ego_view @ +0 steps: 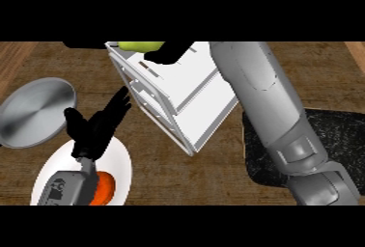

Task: Pick the pear from the tray and place it in the tiered basket

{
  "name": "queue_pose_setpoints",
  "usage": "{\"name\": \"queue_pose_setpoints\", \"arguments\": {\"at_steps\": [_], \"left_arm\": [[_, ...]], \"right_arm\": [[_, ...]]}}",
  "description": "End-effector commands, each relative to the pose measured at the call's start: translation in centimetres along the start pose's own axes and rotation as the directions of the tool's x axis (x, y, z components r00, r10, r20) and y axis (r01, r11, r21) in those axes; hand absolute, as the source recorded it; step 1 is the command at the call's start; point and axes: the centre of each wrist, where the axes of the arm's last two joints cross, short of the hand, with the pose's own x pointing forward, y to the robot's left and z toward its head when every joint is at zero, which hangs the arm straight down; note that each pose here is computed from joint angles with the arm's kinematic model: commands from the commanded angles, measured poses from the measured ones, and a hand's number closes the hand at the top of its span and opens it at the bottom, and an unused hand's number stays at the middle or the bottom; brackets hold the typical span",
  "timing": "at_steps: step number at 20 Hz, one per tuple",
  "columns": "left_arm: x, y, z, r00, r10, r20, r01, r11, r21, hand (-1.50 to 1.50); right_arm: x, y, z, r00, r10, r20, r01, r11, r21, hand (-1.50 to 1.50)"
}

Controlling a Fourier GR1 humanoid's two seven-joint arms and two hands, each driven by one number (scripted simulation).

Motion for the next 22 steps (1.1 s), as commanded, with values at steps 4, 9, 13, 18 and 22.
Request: {"name": "queue_pose_setpoints", "arguments": {"at_steps": [4,9,13,18,22], "left_arm": [[-0.9,-0.4,0.1,1.000,0.013,-0.003,-0.013,1.000,-0.015,0.00],[-0.3,0.2,-0.5,1.000,0.009,0.002,-0.009,1.000,-0.005,0.00],[-0.2,0.2,-0.1,1.000,0.008,0.001,-0.008,1.000,0.002,0.00],[-0.7,0.3,0.9,1.000,0.004,-0.002,-0.004,1.000,0.025,0.00],[-1.2,0.5,-0.3,1.000,0.016,-0.002,-0.016,0.999,0.032,0.00]], "right_arm": [[-0.2,3.3,-1.4,0.989,-0.109,0.104,0.106,0.994,0.040,-1.50],[1.6,3.9,-1.8,0.967,-0.160,0.198,0.178,0.981,-0.073,-1.50],[2.2,2.2,-2.0,0.971,-0.162,0.178,0.197,0.960,-0.201,-1.50],[-0.9,-5.0,0.1,0.959,-0.280,0.047,0.279,0.893,-0.353,-1.50],[-4.1,-10.4,3.0,0.973,-0.230,0.001,0.213,0.901,-0.377,-1.50]]}}
